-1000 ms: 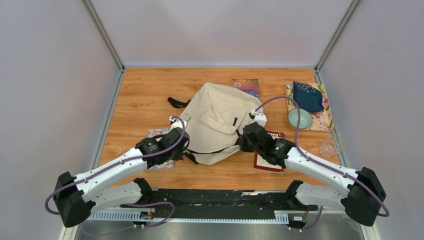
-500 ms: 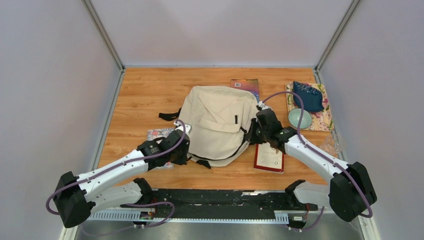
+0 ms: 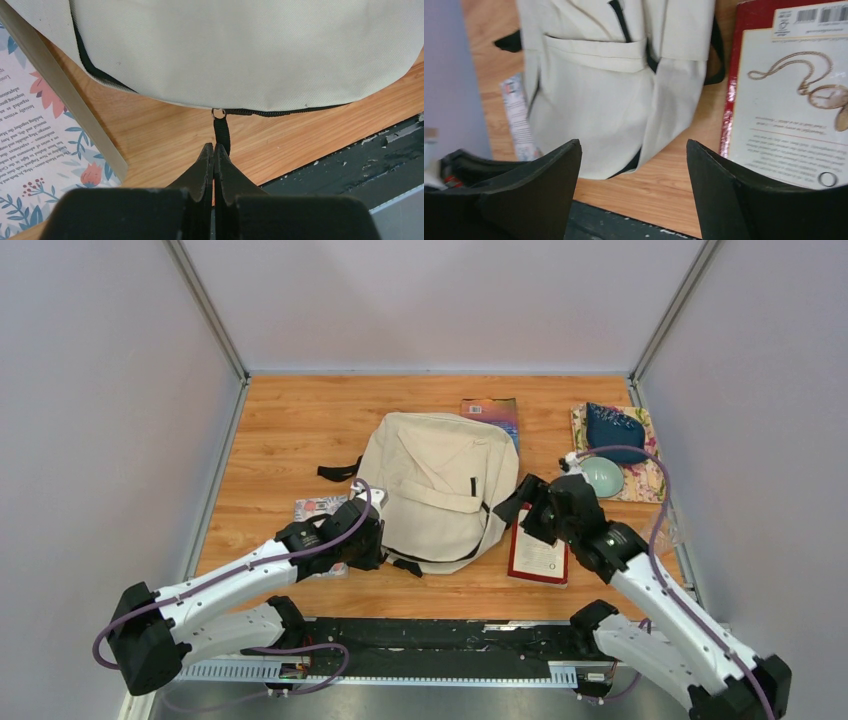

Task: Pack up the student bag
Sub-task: Unzip the student bag at the center of the board.

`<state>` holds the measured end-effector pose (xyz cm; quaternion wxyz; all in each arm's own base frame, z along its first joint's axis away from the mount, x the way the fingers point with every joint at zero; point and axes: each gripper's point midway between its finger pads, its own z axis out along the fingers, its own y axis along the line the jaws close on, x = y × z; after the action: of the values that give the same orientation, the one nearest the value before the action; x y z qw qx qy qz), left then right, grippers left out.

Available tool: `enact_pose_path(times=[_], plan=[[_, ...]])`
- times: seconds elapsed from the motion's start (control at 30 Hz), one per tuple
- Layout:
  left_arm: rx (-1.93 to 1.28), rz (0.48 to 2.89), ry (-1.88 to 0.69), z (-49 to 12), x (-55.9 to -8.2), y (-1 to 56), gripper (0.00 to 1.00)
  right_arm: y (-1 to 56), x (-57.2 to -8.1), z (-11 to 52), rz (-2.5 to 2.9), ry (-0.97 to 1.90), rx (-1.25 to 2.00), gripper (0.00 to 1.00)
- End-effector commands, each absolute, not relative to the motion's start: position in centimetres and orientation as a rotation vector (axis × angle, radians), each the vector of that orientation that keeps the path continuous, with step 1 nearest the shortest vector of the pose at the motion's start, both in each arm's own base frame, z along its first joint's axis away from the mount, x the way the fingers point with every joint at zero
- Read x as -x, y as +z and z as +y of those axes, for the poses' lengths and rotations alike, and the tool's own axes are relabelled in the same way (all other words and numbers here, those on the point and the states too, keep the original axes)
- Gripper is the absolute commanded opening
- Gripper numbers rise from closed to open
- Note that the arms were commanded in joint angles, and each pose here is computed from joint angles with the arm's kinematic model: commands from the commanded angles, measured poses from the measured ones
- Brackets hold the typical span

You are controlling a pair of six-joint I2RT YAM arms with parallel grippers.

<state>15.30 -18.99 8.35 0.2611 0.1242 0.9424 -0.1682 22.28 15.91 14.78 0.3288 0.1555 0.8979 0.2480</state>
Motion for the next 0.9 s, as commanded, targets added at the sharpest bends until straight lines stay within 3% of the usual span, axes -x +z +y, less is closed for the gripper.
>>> enact_pose_path(times=[0.0,0.23,0.57,0.77,0.87], plan=[[-0.343,2.542,-0.528,-20.1,-15.1,9.0,0.0,15.5,-20.0,17.7,2.258,0.965,-0.593,0.8],[-0.364,2.538,-0.528,-20.2,-15.1,9.2,0.0,15.2,-15.9,23.8,2.236,1.33,-0.684,0.78],[-0.367,2.529,-0.552,-20.5,-15.0,9.6,0.0,12.3,-14.6,30.3,2.341,1.288,-0.934,0.79],[-0.374,2.519,-0.564,-20.5,-14.8,9.9,0.0,11.8,-17.2,31.9,2.246,1.269,-1.013,0.79],[-0.377,2.512,-0.57,-20.5,-14.8,10.2,0.0,11.8,-18.3,32.2,2.228,1.226,-1.006,0.71]])
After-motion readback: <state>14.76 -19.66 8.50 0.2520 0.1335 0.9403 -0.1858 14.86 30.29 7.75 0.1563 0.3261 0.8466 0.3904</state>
